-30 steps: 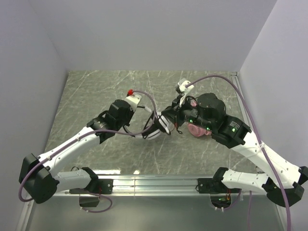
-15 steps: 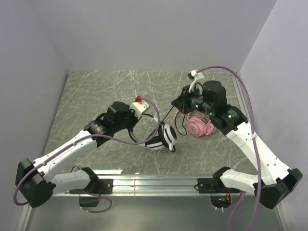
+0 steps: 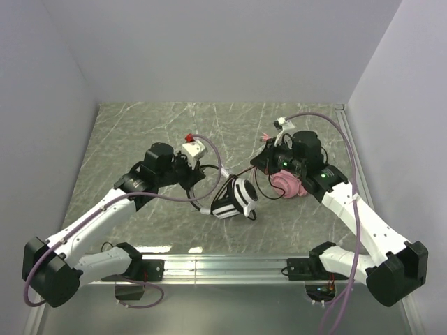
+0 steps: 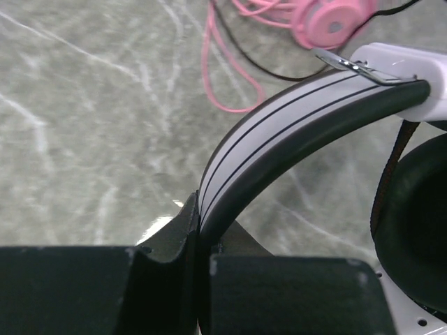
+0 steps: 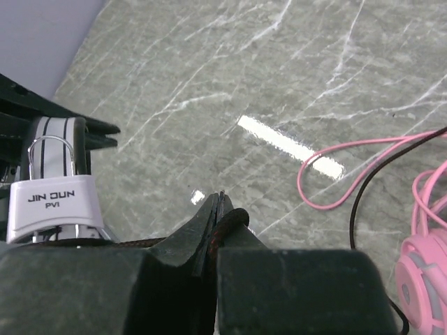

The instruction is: Wrap the headphones

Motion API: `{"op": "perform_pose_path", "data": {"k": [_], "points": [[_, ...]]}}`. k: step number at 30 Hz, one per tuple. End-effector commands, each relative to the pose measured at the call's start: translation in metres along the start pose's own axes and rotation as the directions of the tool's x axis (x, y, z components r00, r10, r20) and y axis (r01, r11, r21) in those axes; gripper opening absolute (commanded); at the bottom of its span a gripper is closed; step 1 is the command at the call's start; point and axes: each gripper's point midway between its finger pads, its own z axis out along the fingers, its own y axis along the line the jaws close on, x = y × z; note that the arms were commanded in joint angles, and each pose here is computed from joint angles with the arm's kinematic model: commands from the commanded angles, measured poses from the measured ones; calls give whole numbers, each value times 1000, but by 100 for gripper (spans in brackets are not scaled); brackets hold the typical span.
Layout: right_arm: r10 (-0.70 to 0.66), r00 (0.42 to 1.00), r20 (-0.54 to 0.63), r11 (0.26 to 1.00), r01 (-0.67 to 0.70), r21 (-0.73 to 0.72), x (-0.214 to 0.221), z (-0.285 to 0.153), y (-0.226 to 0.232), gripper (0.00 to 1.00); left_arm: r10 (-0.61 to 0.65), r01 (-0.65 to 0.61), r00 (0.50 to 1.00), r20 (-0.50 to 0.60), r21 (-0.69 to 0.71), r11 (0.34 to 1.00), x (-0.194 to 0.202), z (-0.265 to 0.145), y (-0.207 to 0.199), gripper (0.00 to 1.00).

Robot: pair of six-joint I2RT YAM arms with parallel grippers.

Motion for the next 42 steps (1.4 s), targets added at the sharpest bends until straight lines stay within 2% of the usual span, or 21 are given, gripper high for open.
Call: {"op": "perform_pose_path", "data": {"k": [1, 5, 6, 10, 13, 15, 19, 21, 24, 29, 35, 38, 42], "points": [[-38, 993, 113, 993, 25, 113, -20, 0, -28, 0, -132, 80, 975, 180, 270, 959, -70, -19, -41, 0], [-27, 990, 141, 995, 13, 98, -14, 4, -31, 0, -349, 326, 922, 165, 149, 933, -83, -14, -9, 0], [-20, 990, 139, 995, 5, 102, -9, 5, -34, 0, -392, 386, 905, 164, 69, 920, -84, -12, 8, 0], [-16, 986, 163, 993, -4, 118, -6, 6, -40, 0, -492, 490, 857, 155, 57, 870, -87, -10, 18, 0], [-3, 981, 193, 991, -22, 131, -4, 5, -44, 0, -530, 519, 839, 125, 109, 848, -89, -9, 17, 0], [7, 969, 248, 983, -52, 175, -9, 0, -52, 0, -560, 543, 822, 101, 157, 825, -88, -9, 15, 0], [43, 928, 370, 957, -144, 250, -18, -16, -68, 0, -566, 536, 819, 93, 225, 813, -91, -11, 12, 0], [66, 889, 454, 952, -192, 239, -25, -29, -69, 0, -565, 535, 821, 83, 234, 812, -89, -10, 11, 0], [75, 863, 499, 963, -192, 188, -32, -37, -59, 0, -562, 530, 824, 77, 246, 811, -88, -8, 9, 0], [6, 929, 369, 985, -68, 156, -23, -24, -45, 0, -580, 545, 813, 53, 278, 791, -90, -9, 4, 0], [54, 972, 228, 995, -71, 70, 10, 5, -41, 0, -629, 593, 778, -6, 339, 730, -93, -6, 0, 0], [79, 981, 180, 997, -82, 13, 21, 17, -33, 0, -643, 614, 766, -12, 313, 725, -90, -2, 4, 0], [59, 993, 106, 998, -55, -34, 40, 31, -14, 0, -695, 679, 719, 6, 209, 704, -88, 2, 21, 0]]}}
